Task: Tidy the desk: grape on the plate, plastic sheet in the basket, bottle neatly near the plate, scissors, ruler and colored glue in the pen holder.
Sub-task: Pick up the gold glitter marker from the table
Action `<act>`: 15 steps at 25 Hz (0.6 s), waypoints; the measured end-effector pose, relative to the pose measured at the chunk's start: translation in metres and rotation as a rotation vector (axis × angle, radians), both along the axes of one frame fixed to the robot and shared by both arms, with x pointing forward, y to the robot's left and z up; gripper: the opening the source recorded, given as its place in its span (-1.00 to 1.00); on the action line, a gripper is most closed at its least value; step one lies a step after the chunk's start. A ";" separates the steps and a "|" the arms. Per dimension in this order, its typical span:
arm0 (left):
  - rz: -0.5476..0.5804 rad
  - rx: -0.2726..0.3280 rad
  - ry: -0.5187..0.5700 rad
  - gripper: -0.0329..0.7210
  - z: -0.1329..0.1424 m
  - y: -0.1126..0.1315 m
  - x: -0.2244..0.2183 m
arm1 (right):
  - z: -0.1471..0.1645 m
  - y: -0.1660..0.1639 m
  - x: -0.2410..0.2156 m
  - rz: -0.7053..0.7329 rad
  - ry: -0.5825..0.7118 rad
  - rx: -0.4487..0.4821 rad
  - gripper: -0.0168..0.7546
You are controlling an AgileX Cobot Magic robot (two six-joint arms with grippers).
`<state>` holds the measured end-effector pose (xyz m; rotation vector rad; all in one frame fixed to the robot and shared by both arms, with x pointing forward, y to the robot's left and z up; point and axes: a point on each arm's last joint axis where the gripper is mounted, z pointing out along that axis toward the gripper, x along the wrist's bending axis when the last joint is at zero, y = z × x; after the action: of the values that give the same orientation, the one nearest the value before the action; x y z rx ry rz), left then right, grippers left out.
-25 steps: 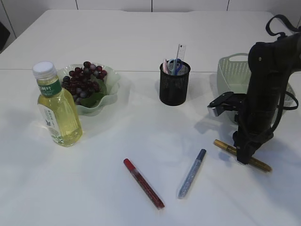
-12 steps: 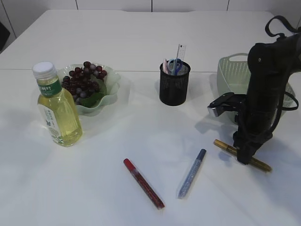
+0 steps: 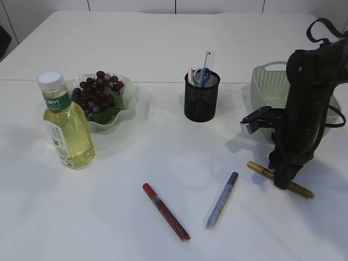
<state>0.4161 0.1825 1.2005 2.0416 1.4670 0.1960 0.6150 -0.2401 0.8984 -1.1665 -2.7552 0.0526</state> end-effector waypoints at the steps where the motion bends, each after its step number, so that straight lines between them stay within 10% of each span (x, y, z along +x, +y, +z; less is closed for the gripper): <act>1: 0.001 0.002 -0.001 -0.03 0.000 0.000 0.000 | 0.000 0.000 0.000 -0.003 -0.001 0.000 -0.10; 15: 0.003 0.009 -0.005 -0.03 0.000 0.001 0.001 | -0.001 0.000 0.000 -0.057 -0.003 -0.010 -0.32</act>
<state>0.4166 0.1833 1.2004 2.0441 1.4690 0.2097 0.6155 -0.2403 0.8978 -1.2476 -2.7251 0.0587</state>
